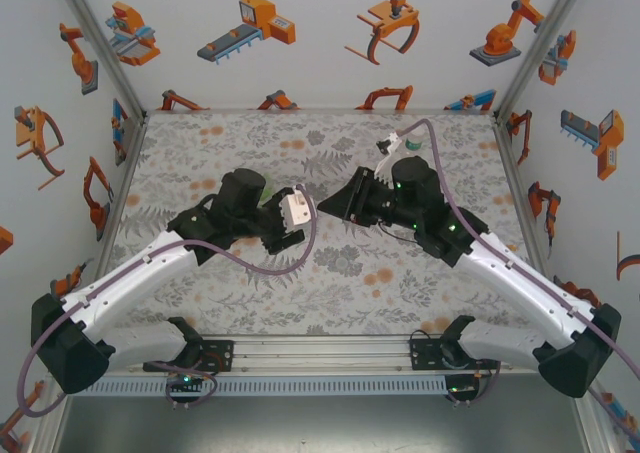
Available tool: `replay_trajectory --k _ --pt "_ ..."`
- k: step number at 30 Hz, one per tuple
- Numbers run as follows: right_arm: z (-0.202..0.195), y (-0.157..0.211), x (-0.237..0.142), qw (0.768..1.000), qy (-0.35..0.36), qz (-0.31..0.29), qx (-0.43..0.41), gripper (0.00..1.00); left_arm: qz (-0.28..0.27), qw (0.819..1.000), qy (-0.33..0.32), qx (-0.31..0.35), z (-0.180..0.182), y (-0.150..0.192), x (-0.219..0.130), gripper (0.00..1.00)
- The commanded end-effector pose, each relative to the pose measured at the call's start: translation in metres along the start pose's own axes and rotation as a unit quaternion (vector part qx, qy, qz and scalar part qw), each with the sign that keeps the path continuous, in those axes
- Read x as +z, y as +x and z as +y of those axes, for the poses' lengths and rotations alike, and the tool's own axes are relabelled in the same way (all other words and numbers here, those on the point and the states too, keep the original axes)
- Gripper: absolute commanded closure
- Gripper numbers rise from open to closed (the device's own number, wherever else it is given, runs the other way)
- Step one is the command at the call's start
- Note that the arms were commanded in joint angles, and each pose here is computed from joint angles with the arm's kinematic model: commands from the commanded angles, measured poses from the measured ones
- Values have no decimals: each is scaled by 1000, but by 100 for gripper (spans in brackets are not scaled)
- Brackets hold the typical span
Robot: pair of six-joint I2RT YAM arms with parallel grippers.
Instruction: Screw on the bottle caps
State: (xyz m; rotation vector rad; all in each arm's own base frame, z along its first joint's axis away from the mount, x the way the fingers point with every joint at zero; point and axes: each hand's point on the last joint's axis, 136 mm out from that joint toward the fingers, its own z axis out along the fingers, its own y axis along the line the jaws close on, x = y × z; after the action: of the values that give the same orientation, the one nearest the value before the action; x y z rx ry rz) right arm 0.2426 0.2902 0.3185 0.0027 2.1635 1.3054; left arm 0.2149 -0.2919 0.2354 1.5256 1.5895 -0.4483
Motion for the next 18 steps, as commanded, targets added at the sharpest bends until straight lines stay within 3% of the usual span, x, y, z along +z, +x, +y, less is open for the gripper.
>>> replay_trajectory --k 1,2,7,12,15,18 --pt "3 18 3 998 -5 44 44 100 -49 998 -25 12 10 -29 -5 100" --pt "4 18 2 998 -3 44 40 100 -50 998 -23 12 9 -29 -5 100" --pt "10 9 -14 999 16 32 -18 70 -54 998 -9 18 4 -30 -5 100" --pt "21 -5 -36 996 26 7 -88 49 -50 999 -5 19 3 -28 -3 100" --pt "28 -10 -45 992 24 1 -123 40 -50 999 -2 18 2 -28 -2 100" --pt "34 -13 -51 987 20 -3 -159 39 -51 999 1 19 2 -28 -2 100"
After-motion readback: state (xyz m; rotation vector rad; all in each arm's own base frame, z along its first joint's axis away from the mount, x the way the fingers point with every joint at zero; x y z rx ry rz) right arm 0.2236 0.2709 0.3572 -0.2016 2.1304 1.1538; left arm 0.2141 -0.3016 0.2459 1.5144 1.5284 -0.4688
